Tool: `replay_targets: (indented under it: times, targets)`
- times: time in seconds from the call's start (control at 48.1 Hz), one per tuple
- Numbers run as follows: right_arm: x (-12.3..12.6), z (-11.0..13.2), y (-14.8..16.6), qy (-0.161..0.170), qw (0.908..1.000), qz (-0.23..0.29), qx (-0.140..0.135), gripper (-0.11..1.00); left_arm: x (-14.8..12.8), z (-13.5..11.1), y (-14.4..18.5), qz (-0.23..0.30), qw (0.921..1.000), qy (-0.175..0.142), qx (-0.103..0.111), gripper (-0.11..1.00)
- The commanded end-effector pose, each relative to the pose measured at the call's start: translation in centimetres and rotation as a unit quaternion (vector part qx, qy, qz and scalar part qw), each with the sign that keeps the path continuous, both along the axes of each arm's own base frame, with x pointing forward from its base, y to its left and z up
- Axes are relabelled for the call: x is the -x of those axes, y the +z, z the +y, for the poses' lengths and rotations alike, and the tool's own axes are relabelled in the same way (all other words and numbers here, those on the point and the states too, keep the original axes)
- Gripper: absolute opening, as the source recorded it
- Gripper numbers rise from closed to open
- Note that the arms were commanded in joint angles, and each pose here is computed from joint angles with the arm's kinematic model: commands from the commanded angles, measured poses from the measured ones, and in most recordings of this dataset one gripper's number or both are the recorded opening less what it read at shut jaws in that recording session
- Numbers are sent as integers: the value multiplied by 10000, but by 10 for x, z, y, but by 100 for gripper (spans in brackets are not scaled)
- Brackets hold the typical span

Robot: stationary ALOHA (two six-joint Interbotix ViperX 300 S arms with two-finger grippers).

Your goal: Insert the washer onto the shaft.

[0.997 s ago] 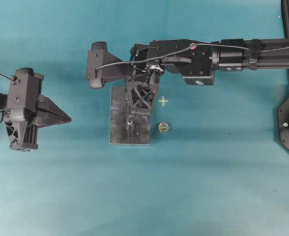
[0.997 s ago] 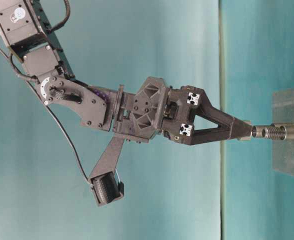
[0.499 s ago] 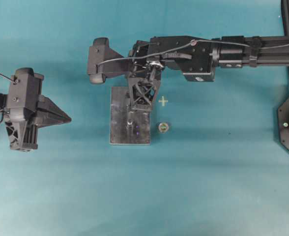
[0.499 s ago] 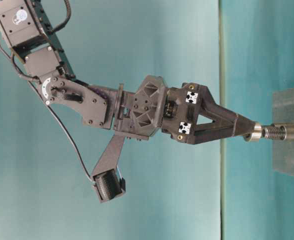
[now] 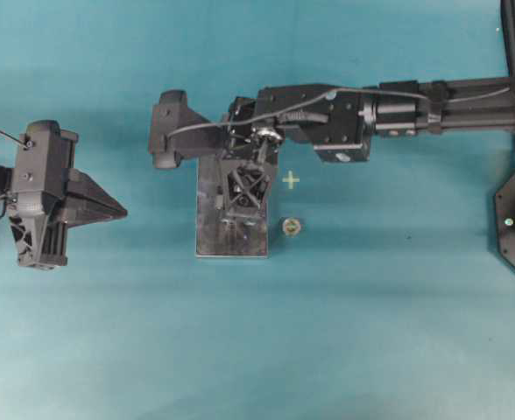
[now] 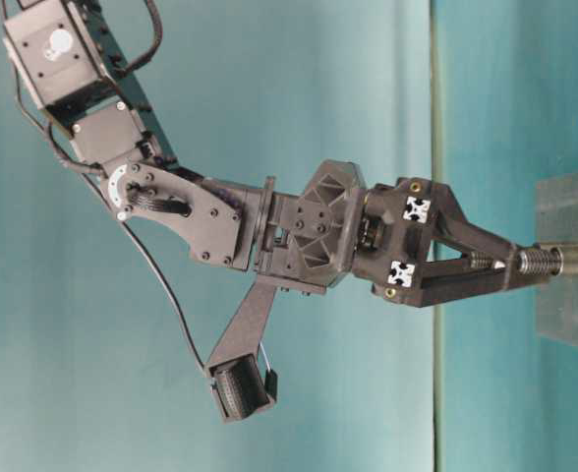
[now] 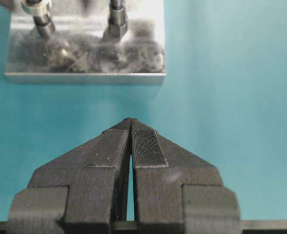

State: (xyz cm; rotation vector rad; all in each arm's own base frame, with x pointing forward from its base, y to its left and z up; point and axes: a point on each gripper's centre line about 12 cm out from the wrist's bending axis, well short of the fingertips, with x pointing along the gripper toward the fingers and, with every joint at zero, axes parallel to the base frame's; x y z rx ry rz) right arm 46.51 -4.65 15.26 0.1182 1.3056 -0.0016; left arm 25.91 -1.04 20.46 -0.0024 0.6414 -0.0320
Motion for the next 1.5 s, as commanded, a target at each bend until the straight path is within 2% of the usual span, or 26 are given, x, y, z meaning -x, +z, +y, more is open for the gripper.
replay_targets:
  times: [0.0,0.27,0.478,0.561,0.686,0.79,0.914,1.018,1.08,1.309,1.475]
  targets:
    - [-4,8,22,31,9996,-285,-59,83,-2,-1,6,-123,9999,-23,-8,0]
    - [-1,-34,19,-392,9988,-283,15,77,-2,-1,6,-123,9999,-23,-8,0]
    - [3,-58,17,-506,9978,-214,368,76,-2,-1,7,-161,9999,-19,0,0]
    - [4,-59,17,-482,9976,-164,468,74,-2,-1,8,-177,9998,-19,1,0]
    - [5,-48,20,-370,9984,-82,430,71,-2,-1,8,-184,9998,-16,8,0]
    - [4,-27,30,-196,9993,-89,291,70,-2,-1,7,-177,9998,-19,1,0]
    - [1,-1,36,-146,9996,-113,-191,67,-1,-1,7,-169,9999,-19,1,0]
    - [-2,10,39,-191,9973,-218,-670,67,-1,-1,6,-154,9999,-19,0,0]
    - [-3,12,43,-187,9957,-304,-855,68,-1,-1,6,-161,9999,-19,0,0]
    - [4,0,64,-294,9949,-484,-833,67,0,-1,7,-184,9998,-15,7,0]
    - [28,4,74,-254,9955,-348,-840,67,1,-1,9,-222,9998,-15,9,0]
